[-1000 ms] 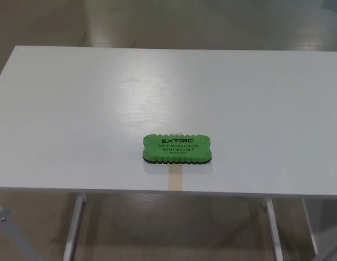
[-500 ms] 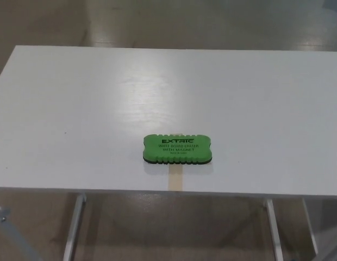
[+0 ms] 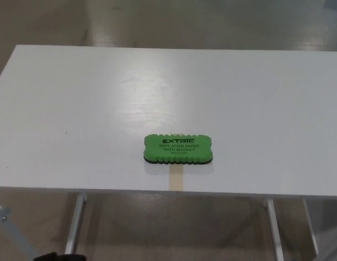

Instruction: Use the left hand to press on the green eraser and wipe the desk from center to the left and then back to center.

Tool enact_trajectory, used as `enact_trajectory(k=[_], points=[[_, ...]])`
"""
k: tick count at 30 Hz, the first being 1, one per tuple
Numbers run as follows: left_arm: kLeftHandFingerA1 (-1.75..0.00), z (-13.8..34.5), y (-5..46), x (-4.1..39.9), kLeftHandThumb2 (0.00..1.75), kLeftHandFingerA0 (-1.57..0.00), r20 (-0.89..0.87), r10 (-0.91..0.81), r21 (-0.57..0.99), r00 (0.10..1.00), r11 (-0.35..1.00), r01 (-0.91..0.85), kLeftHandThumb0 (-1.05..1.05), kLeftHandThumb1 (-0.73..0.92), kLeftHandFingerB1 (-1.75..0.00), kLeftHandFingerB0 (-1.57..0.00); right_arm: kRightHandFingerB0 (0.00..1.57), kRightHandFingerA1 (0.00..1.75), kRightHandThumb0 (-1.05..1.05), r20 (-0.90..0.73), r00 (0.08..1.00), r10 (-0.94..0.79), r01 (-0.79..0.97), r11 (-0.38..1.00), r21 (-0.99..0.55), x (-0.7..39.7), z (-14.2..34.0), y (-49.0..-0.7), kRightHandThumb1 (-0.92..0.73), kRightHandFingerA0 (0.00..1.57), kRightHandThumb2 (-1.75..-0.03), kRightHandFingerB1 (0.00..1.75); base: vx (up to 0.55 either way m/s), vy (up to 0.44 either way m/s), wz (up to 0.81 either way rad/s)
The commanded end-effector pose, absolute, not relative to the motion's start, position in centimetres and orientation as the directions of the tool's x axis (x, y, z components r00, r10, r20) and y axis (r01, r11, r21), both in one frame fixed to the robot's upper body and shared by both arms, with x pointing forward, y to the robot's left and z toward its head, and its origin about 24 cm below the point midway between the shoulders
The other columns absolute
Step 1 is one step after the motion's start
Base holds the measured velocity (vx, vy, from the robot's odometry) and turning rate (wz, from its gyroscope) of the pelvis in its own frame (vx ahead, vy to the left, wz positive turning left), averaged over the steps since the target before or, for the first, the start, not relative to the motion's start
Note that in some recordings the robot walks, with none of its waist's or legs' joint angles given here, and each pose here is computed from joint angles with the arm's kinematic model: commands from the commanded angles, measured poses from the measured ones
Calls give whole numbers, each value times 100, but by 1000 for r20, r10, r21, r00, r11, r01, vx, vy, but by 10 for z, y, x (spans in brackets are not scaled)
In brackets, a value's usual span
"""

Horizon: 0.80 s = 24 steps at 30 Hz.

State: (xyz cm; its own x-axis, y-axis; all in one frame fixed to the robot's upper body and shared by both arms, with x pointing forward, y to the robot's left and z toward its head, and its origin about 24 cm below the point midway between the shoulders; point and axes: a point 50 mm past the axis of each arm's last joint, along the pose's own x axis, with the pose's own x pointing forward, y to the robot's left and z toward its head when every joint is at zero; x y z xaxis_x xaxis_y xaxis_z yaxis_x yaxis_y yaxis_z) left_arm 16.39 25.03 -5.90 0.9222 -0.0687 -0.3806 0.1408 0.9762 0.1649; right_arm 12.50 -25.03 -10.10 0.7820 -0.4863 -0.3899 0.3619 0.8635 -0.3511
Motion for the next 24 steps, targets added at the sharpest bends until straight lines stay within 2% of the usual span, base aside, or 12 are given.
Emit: enact_trajectory(k=[1,10,12,14,17,20,24], points=[[-52,14,173,160,62,-90,-195,-916,-135,351,379,915,-31,70,-48,-83,46,57,-23,-388,812,-436,334,892,-304,121,-102,-250,-68,77,-60,45,0,0,0],[-52,80,141,181,63,-87,0,-969,-10,245,245,969,-28,74,-49,-84,50,57,-22,-380,811,-446,334,885,-326,121,-101,-251,-68,81,-60,46,0,0,0],[-53,104,129,186,63,-87,72,-979,41,193,196,980,-27,75,-50,-84,51,57,-22,-380,808,-449,328,880,-343,122,-101,-252,-68,83,-60,46,0,0,0],[-53,109,126,187,63,-87,85,-980,50,181,186,981,-27,75,-50,-84,51,57,-22,-380,808,-450,326,879,-349,121,-101,-252,-68,83,-60,46,0,0,0],[-54,137,109,194,63,-90,178,-978,150,111,138,979,-27,77,-51,-84,52,58,-21,-374,810,-451,325,877,-353,121,-101,-253,-67,86,-59,47,0,0,0],[-53,147,104,198,64,-92,195,-975,157,107,139,978,-27,77,-52,-88,52,58,-21,-379,810,-447,329,882,-338,120,-101,-253,-67,86,-60,47,0,0,0],[-54,168,98,214,64,-93,222,-959,194,175,219,956,-27,78,-59,-88,52,58,-21,-391,804,-448,335,885,-324,122,-101,-253,-68,86,-60,46,0,0,0]])
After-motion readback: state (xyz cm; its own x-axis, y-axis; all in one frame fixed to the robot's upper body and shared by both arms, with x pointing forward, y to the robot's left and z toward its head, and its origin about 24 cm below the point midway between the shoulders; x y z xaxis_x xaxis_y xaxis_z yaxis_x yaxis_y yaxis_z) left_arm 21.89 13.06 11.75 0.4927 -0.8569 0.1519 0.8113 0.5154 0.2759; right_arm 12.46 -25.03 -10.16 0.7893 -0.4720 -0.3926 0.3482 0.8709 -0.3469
